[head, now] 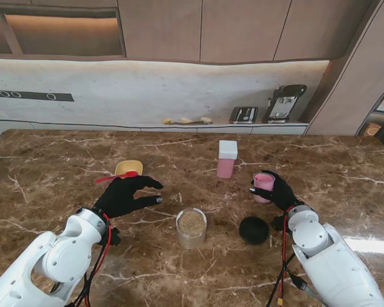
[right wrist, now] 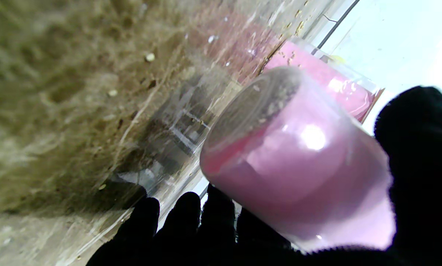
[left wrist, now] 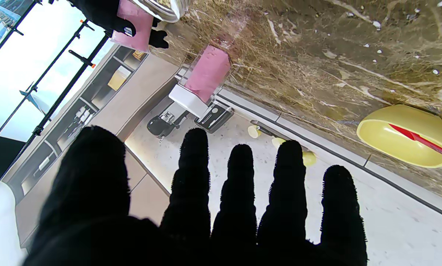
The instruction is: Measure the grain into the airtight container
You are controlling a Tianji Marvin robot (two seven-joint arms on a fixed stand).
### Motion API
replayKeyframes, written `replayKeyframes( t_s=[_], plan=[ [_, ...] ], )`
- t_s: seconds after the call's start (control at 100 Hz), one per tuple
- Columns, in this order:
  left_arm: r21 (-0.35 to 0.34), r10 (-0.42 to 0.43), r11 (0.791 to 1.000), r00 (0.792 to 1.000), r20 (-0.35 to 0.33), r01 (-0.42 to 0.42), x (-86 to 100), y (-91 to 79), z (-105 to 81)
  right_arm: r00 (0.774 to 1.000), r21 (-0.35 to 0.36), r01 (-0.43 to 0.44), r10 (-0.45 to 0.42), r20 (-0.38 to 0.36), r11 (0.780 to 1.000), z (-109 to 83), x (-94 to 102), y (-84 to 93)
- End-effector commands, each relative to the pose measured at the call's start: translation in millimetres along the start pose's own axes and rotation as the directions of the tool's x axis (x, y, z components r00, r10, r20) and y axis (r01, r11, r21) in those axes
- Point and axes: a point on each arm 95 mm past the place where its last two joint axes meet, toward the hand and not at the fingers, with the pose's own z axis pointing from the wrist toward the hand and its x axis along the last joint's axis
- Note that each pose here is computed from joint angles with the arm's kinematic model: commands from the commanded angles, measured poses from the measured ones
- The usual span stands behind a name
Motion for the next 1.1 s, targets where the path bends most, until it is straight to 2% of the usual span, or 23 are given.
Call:
replayKeyframes(
  t_s=[0.0, 0.14, 0.53, 1.09],
  plan=[
    [-0.011, 0.000, 1.000, 1.000, 0.003, 0.000, -0.3, 3.6, -0.5, 1.000, 0.014, -0.004, 0.004, 0.011, 1.000, 0.4, -2.9, -0.7],
    [-0.012, -0.002, 1.000, 1.000, 0.001, 0.002, -0.5, 3.8, -0.1, 1.000, 0.004, -0.014, 0.014, 0.023, 1.000, 1.8, -5.6, -0.6],
    [-0.013, -0.002, 1.000, 1.000, 0.000, 0.002, -1.3, 5.4, -1.4, 0.998, 0.035, 0.035, -0.037, 0.056, 0.999, -3.1, -16.6, 0.7],
    [-0.022, 0.006, 1.000, 1.000, 0.002, -0.006, -2.3, 8.1, -4.1, 0.995, 0.021, 0.015, -0.017, 0.096, 1.000, -11.1, -33.6, -4.3]
  ],
)
